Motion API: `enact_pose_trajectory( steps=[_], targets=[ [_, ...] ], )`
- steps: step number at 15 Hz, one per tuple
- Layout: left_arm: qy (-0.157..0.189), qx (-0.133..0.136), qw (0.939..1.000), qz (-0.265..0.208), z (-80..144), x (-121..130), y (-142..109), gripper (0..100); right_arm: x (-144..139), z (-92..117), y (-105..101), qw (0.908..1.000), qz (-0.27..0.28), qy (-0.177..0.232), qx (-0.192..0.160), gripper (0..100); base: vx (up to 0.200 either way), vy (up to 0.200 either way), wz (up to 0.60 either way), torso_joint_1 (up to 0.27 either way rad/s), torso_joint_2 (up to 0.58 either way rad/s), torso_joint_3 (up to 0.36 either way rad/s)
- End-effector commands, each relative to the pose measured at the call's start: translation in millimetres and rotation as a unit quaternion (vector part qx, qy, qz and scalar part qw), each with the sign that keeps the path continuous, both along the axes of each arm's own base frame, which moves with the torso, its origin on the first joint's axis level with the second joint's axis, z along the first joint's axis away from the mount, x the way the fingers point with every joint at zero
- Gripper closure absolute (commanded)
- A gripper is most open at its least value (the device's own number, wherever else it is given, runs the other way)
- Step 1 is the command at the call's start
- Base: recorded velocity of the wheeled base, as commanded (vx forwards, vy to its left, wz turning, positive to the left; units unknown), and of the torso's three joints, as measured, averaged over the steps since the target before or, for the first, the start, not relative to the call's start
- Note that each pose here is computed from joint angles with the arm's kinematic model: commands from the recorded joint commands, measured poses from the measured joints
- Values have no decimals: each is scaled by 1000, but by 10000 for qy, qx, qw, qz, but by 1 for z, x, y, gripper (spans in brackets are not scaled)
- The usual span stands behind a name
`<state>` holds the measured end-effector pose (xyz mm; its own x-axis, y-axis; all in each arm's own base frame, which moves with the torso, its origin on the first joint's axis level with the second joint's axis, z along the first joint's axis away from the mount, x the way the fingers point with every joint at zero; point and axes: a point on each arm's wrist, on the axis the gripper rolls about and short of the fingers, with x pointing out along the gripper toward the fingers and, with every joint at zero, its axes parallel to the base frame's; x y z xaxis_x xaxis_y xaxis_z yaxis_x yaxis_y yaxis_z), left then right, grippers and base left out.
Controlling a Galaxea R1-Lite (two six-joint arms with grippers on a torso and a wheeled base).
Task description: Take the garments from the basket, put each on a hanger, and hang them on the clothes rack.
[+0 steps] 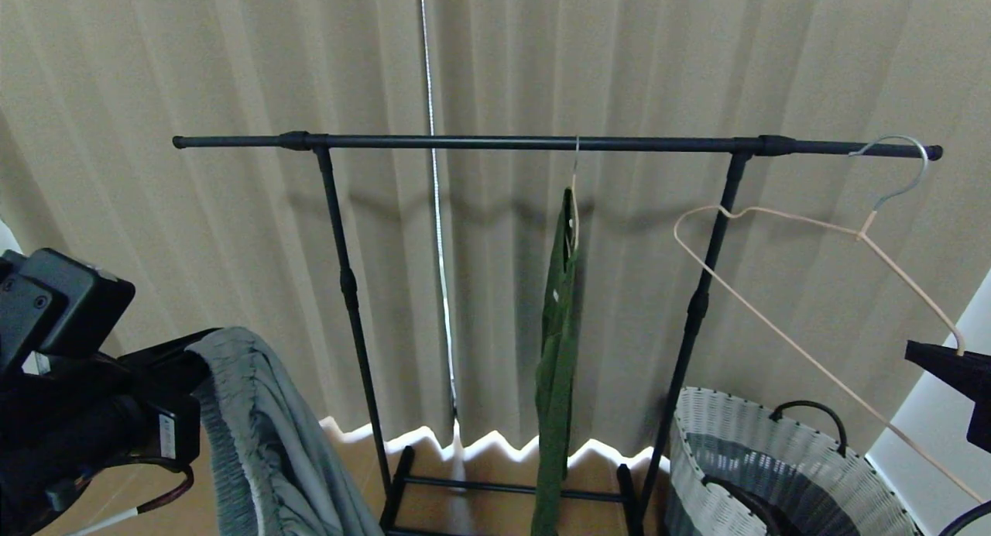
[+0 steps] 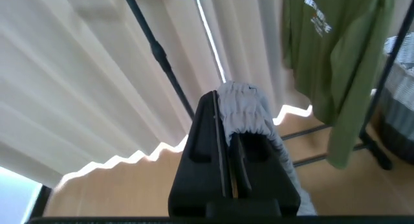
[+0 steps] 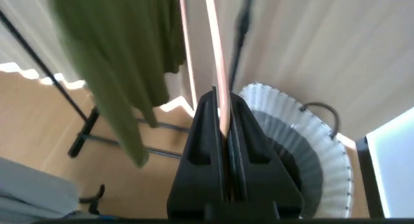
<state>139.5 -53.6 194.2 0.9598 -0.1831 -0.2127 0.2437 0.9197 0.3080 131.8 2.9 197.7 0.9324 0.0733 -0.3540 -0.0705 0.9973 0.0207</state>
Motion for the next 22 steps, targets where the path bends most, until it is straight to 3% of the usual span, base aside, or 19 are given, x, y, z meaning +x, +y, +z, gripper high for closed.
enact_pose_trajectory(
  steps=[1, 5, 9, 11, 13, 16, 20, 22],
  targets=[
    [72, 35, 10000, 15, -2, 3, -1, 100, 1, -1, 0, 10000, 13, 28, 3, 100, 0, 200, 0, 2, 2, -2],
    [83, 55, 9999, 12, -3, 3, -1, 100, 1, 1, 0, 10000, 10, -10, 11, 100, 0, 200, 0, 0, 7, -1],
    [147, 120, 9998, -28, -8, 1, -1, 100, 2, 5, 1, 9997, 72, -204, 87, 100, 0, 0, 0, 0, 0, 0],
    [140, 276, 9995, -71, -8, 1, -1, 100, 11, 14, 5, 9966, 476, -654, 163, 100, 0, 0, 0, 0, 0, 0],
    [183, 286, 9994, -85, -9, 4, -3, 100, 17, 14, 16, 9933, 893, -699, 208, 100, 0, 0, 0, 0, 0, 0],
    [272, 335, 9990, -128, -10, 12, -8, 100, 20, 12, 34, 9867, 1458, -675, 265, 100, 0, 0, 0, 0, 0, 0],
    [86, 235, 9992, -323, 6, 23, -23, 100, 21, 4, 56, 9768, 2076, -433, 290, 100, 0, 0, 0, 0, 0, 0],
    [24, 239, 9996, -155, 14, 35, -29, 100, 17, -1, 65, 9714, 2316, -285, 432, 100, 0, 0, 0, 0, 0, 0]
  ],
)
